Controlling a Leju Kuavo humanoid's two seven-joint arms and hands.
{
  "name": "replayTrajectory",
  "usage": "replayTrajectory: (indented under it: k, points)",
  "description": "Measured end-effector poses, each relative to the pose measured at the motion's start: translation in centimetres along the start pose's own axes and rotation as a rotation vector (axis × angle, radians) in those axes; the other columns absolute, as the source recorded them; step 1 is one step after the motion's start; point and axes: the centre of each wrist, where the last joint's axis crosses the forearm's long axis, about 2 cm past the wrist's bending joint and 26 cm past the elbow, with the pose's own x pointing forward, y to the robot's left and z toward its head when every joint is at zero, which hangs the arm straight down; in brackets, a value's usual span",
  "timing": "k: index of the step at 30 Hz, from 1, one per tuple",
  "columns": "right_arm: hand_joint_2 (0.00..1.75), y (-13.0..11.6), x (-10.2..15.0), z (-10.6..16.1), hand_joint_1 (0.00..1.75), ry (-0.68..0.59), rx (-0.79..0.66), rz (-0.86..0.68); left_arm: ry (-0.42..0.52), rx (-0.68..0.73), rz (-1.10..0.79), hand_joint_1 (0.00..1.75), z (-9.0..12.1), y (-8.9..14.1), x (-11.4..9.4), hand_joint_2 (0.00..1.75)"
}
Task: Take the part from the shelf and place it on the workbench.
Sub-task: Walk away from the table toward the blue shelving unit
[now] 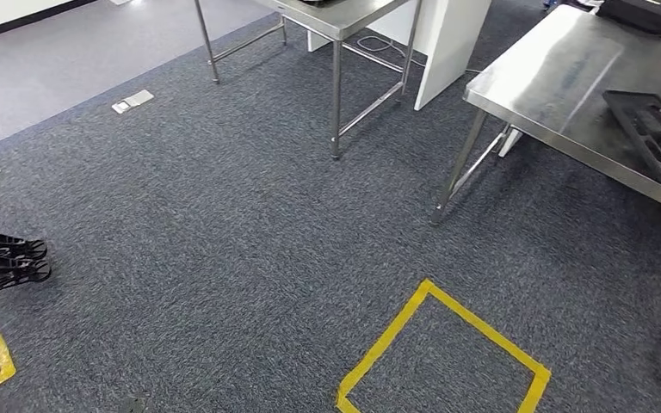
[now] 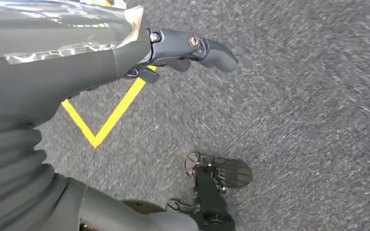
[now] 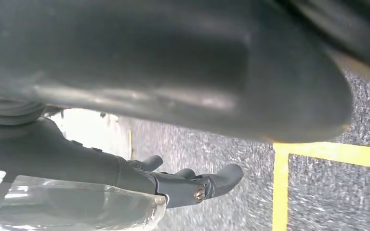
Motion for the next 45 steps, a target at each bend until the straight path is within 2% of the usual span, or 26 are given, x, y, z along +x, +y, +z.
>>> replayTrajectory:
  k: [11,22,27,40,45]
  points:
    - [0.00,-0.4,-0.3,-0.1,0.00,0.011,-0.010,0.011,0.003,-0.009,-0.007,0.00,0.2,-0.9,0.1,1.75]
    - [0.00,-0.3,-0.7,-0.2,0.00,0.017,-0.005,0.018,-0.030,-0.011,-0.038,0.00,-0.2,-1.8,1.4,1.75]
    - [0.00,-0.9,-0.7,-0.3,0.00,0.018,-0.014,0.023,-0.022,-0.023,-0.036,0.00,-0.1,-2.0,1.0,1.75]
    - [0.00,-1.2,-0.8,-0.3,0.00,0.027,-0.018,0.011,-0.024,-0.037,-0.044,0.00,-0.1,-2.9,1.4,1.75]
    - [0.00,-1.1,-1.0,-0.4,0.00,0.029,-0.020,-0.004,-0.036,-0.041,-0.041,0.00,-0.2,-3.2,2.0,1.75]
